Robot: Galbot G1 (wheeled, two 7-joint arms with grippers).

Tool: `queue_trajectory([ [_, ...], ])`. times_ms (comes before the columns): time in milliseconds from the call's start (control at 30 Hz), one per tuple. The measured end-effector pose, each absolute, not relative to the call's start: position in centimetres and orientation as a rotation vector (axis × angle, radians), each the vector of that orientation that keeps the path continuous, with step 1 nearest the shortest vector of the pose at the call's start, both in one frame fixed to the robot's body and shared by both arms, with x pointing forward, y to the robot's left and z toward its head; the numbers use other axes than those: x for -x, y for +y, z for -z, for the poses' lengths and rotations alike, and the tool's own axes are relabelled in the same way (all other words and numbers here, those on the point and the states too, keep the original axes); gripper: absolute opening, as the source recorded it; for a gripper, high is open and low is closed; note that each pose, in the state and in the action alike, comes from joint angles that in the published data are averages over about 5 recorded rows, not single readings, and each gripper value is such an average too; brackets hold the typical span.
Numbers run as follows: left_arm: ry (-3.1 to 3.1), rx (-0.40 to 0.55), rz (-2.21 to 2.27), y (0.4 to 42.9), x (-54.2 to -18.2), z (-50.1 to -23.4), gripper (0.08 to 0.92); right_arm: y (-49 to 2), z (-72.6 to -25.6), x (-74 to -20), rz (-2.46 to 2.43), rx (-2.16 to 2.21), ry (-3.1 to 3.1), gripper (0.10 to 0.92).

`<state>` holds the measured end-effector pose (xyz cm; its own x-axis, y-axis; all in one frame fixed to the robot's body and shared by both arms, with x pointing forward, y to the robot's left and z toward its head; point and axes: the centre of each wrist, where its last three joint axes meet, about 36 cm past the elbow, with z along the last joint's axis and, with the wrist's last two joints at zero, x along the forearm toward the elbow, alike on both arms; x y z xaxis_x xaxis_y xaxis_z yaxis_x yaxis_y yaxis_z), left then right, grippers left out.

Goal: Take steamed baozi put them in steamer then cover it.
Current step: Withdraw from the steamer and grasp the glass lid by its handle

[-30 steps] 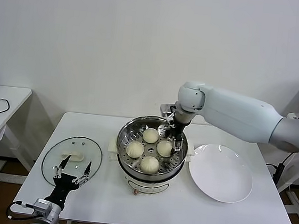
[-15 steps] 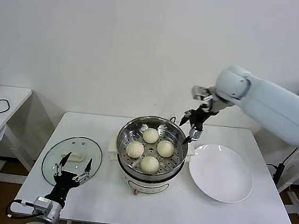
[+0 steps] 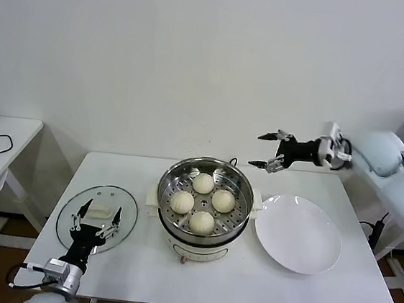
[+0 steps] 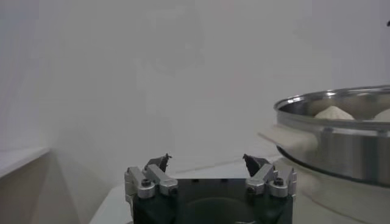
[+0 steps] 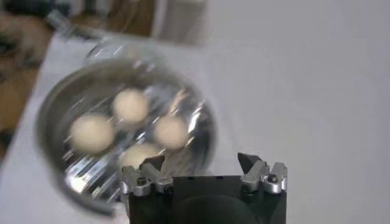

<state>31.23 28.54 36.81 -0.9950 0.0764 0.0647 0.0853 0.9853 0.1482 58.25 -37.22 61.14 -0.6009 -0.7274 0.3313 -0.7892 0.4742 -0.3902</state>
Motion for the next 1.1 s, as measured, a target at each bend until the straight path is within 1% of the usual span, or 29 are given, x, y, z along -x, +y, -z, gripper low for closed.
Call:
queue_trajectory([
  [133, -3.088, 0.127, 0.241, 28.3, -31.5, -37.0, 0.823, -37.7, -58.0, -55.6, -0.649, -1.173, -2.833, 0.823],
  [333, -3.114, 0.120, 0.246, 28.0, -31.9, -37.1, 0.823, -37.0, -53.3, -51.5, -0.444, -0.908, -3.112, 0.823],
  [733, -3.133, 0.113, 0.295, 28.2, -31.9, -37.0, 0.823, -33.1, -42.8, -42.1, -0.119, -0.427, -3.387, 0.823],
  [900, -3.133, 0.127, 0.359, 28.5, -31.8, -36.5, 0.823, -31.2, -39.7, -38.5, -0.018, -0.273, -3.421, 0.823],
  [1100, -3.125, 0.101, 0.608, 29.7, -32.2, -35.5, 0.823, -30.0, -37.1, -35.3, 0.059, -0.125, -3.416, 0.823],
])
